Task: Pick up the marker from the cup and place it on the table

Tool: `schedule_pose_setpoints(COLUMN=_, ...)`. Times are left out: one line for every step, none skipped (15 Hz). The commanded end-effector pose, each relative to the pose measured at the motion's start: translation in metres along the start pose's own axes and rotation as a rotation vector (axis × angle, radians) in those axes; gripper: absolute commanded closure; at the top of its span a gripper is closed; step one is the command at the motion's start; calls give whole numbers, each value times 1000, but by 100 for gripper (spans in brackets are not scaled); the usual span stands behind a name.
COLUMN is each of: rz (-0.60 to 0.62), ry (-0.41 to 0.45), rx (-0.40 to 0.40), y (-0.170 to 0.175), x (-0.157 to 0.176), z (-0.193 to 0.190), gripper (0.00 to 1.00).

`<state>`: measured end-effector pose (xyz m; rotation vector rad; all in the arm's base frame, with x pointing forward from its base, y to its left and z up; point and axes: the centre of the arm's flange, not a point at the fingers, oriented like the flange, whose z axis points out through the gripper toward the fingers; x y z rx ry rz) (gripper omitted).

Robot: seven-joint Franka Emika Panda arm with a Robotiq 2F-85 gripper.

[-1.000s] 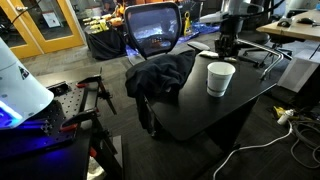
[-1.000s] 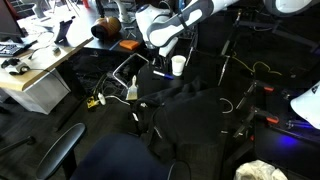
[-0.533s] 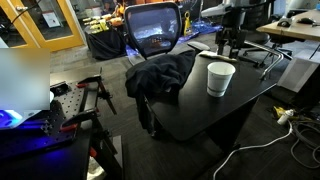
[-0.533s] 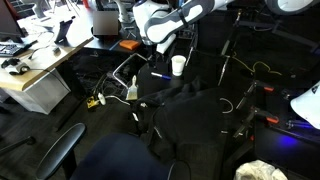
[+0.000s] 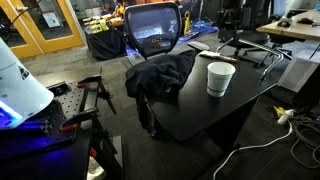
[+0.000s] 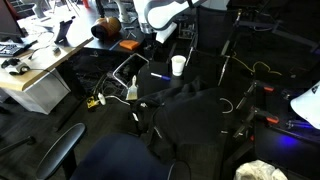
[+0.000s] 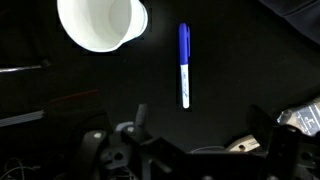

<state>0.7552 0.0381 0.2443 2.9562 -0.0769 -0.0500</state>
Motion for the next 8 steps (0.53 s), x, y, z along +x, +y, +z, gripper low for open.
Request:
schedule_pose_setpoints(rz=-19, ry=24, rx=21, y=4, x=-42, z=-18, gripper=0)
schedule_pose_setpoints(rz=-21, ry=28, rx=24, y=4, x=-45, z=-20, gripper=0)
schedule_pose_setpoints(rz=-23, ry=31, rx=28, y=4, x=-49, z=-22, gripper=0)
schedule_pose_setpoints(rz=-25, ry=33, rx=32, y=4, x=-52, z=-22, gripper=0)
schedule_pose_setpoints(rz=-27, ry=29, rx=38, y=5, x=-56, z=-22, gripper=0)
schedule_pose_setpoints(rz=-11, ry=20, rx=23, y=-1, x=-23, z=-15, gripper=0)
schedule_pose_setpoints(rz=-13, ry=19, rx=25, y=-1, x=-27, z=-15, gripper=0)
schedule_pose_setpoints(rz=-13, ry=17, rx=26, y=-1, x=-30, z=-15, gripper=0)
